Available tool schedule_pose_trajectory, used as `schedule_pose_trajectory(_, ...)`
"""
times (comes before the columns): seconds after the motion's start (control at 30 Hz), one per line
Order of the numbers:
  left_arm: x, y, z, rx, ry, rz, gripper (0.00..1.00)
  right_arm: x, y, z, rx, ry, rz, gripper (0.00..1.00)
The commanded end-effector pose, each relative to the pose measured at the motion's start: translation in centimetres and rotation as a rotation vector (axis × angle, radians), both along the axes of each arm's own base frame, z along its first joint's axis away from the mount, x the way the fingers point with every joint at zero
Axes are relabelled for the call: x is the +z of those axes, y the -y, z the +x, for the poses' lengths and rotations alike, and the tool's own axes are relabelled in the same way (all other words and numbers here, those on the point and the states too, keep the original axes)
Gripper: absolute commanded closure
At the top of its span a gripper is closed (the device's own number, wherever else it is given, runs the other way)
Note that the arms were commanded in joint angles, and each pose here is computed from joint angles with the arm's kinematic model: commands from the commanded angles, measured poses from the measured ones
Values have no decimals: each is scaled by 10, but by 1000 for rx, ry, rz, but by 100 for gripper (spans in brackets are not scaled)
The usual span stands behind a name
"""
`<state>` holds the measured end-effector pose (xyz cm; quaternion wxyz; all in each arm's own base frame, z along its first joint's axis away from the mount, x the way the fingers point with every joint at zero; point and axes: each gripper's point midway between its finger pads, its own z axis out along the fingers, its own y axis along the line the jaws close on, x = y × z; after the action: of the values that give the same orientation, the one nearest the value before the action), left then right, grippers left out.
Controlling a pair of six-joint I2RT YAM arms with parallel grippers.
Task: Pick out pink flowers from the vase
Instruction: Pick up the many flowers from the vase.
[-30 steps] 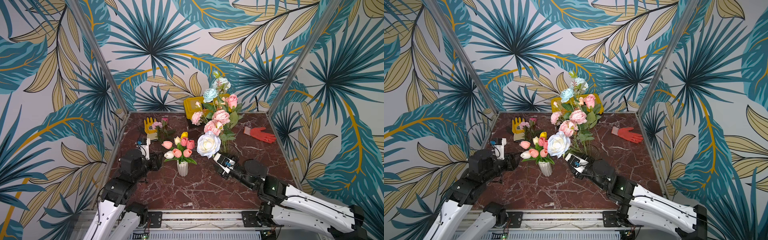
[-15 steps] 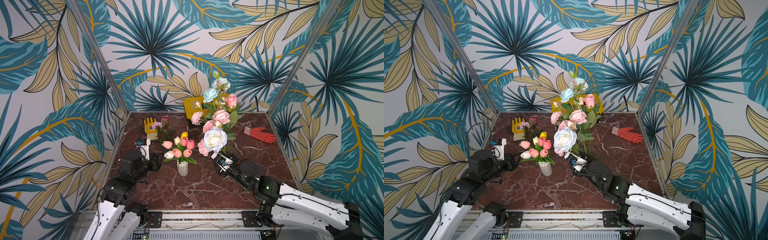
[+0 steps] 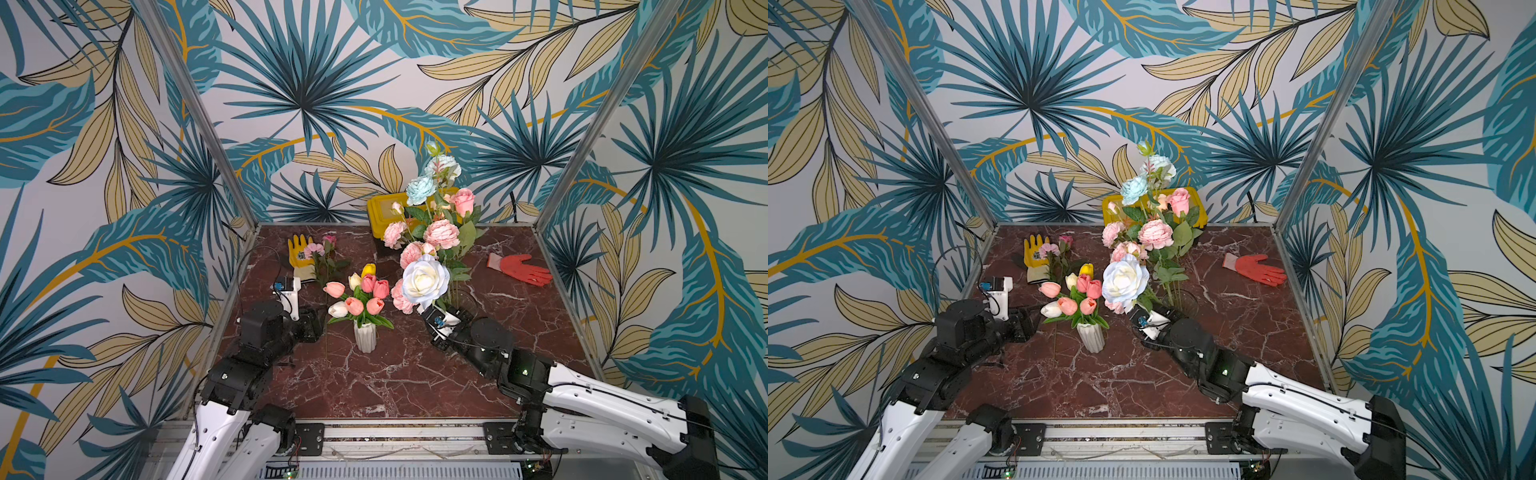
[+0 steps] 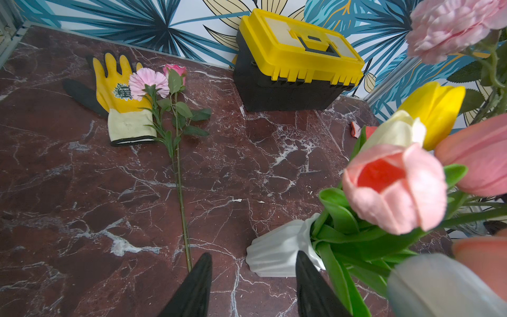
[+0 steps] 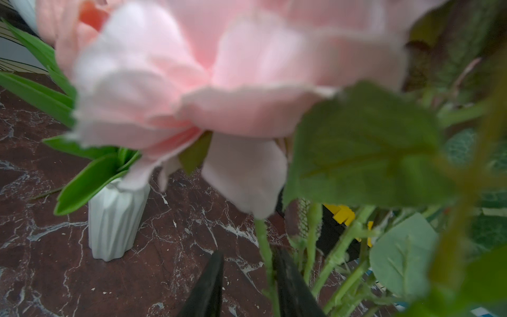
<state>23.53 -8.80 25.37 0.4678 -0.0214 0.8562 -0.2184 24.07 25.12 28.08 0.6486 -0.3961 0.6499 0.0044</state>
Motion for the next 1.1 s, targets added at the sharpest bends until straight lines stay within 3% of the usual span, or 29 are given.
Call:
schedule_pose_trajectory(0.0, -7, 0, -1, -5, -9, 3, 50, 9, 2, 3, -25, 19, 25, 77)
schedule_pose_trajectory(0.17, -6, 0, -1, -6, -8, 2, 50, 14, 5, 0, -18, 21, 28, 91)
schedule_pose_trajectory(0.33, -5, 1, -2, -12, -4, -1, 50, 30, 8, -6, 8, 35, 42, 99)
schedule_pose_trajectory(1.07, -4, 1, -2, -11, 0, 1, 50, 93, 7, -21, 98, 80, 68, 100)
